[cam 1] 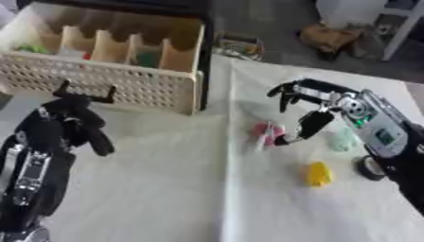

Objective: Pick up objects from table and place into drawer.

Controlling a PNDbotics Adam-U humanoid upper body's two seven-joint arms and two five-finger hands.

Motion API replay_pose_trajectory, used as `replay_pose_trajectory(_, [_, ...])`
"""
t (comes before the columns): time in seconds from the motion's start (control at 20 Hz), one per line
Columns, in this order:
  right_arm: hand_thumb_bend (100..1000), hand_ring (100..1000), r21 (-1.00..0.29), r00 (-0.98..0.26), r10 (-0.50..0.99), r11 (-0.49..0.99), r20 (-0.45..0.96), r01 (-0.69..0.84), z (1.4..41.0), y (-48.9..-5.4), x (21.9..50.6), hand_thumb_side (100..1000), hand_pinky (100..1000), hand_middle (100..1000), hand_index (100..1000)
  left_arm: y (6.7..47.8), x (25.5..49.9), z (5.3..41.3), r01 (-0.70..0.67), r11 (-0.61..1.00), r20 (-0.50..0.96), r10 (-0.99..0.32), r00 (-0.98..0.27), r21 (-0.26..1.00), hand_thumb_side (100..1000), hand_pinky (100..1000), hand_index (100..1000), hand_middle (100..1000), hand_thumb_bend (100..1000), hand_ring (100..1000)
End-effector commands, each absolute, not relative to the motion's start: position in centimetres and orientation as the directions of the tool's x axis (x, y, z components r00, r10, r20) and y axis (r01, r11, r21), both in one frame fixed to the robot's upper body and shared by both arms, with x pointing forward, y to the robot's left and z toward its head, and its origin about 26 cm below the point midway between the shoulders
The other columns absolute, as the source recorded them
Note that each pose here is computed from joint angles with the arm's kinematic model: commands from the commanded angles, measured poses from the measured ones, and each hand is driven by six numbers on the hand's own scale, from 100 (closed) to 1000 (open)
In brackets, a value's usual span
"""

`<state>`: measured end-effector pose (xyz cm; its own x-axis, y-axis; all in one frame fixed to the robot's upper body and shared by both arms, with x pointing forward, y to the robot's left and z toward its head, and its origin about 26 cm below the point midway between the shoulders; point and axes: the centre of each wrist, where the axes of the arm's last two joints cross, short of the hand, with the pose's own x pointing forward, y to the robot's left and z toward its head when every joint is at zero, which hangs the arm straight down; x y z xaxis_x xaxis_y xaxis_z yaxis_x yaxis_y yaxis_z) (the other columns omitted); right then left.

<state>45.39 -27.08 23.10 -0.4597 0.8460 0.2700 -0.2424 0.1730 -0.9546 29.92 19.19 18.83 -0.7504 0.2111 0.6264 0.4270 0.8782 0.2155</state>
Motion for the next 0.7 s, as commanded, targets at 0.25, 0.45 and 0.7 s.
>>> replay_pose_trajectory(0.25, [666,773,-0.958,-0.450,0.853,0.180,0.265,-0.222,24.22,-27.86,45.63,237,802,520,890,18.77,29.78,19.62,0.432,0.871,0.608,0.217,-0.763,0.232,631,446,761,540,100,398])
replay_pose_trajectory(0.45, [666,751,-0.955,-0.443,0.853,0.186,0.274,-0.232,23.97,-27.80,45.75,237,783,496,876,18.66,29.80,19.70,0.435,0.870,0.609,0.218,-0.763,0.233,631,446,759,540,100,398])
replay_pose_trajectory(0.7, [664,703,-0.952,-0.428,0.857,0.207,0.288,-0.226,23.84,-28.03,45.84,231,725,465,831,18.58,29.82,19.82,0.437,0.869,0.609,0.220,-0.762,0.233,633,446,757,538,100,398])
